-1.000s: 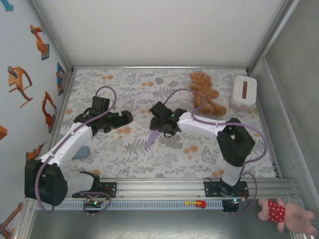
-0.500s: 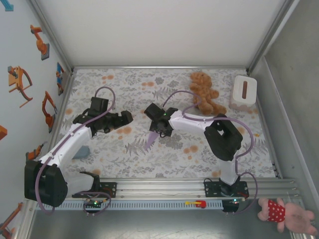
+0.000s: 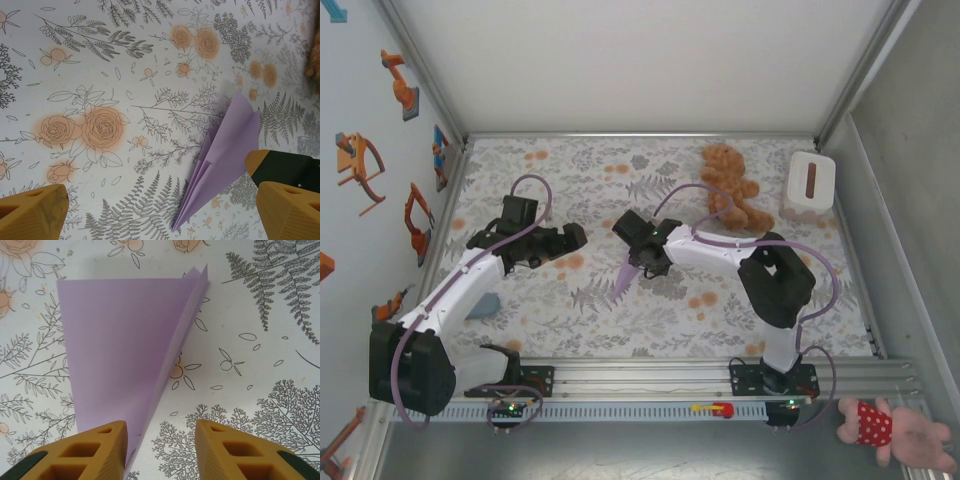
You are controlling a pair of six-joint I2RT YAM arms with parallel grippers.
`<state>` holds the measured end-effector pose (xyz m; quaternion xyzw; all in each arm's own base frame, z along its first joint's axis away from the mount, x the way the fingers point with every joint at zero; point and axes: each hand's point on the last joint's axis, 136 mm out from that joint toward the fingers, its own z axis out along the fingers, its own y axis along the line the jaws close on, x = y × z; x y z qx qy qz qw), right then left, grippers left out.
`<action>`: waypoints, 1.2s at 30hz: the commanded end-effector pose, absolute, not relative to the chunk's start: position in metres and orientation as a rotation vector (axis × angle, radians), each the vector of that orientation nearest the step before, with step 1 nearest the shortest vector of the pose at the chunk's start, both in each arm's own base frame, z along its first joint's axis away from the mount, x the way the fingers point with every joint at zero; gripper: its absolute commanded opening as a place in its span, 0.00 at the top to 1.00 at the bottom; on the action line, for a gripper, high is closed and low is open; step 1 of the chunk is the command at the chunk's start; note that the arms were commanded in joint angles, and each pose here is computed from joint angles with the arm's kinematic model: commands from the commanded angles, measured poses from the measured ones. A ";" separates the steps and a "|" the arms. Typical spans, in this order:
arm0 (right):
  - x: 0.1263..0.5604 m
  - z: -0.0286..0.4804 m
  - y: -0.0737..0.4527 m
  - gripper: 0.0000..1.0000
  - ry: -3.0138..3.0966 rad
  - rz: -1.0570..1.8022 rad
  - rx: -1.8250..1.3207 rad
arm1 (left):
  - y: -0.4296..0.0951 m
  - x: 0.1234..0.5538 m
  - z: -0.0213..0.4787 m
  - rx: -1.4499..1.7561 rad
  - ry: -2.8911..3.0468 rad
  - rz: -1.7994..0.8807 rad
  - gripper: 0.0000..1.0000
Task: Fold a paper plane with a square sheet of paper (pick it up from the middle)
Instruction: Turn over the paper plane at the center of the table.
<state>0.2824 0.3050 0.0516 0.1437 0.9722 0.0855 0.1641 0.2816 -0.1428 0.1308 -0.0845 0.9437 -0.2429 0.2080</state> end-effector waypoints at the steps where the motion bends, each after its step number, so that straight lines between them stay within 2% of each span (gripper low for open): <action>1: 0.279 0.050 0.302 0.63 2.763 0.244 0.464 | -0.142 0.277 0.130 -0.226 2.635 -0.682 0.04; 5: 0.278 0.046 0.304 0.74 2.769 0.262 0.468 | -0.141 0.277 0.129 -0.228 2.635 -0.679 0.04; 13: 0.280 0.047 0.303 0.90 2.754 0.261 0.469 | -0.140 0.277 0.129 -0.232 2.638 -0.672 0.04; 16: 0.283 0.054 0.301 0.99 2.726 0.263 0.469 | -0.139 0.277 0.128 -0.246 2.637 -0.665 0.04; 21: 0.296 0.081 0.307 1.00 2.642 0.324 0.358 | -0.135 0.278 0.128 -0.303 2.623 -0.661 0.04; 26: 0.310 0.119 0.329 1.00 2.561 0.438 0.088 | -0.128 0.283 0.130 -0.400 2.592 -0.713 0.04; 30: 0.313 0.131 0.360 1.00 2.521 0.644 -0.110 | -0.121 0.287 0.129 -0.501 2.557 -0.784 0.04; 36: 0.318 0.125 0.396 1.00 2.469 1.015 -0.166 | -0.115 0.288 0.125 -0.569 2.523 -0.791 0.04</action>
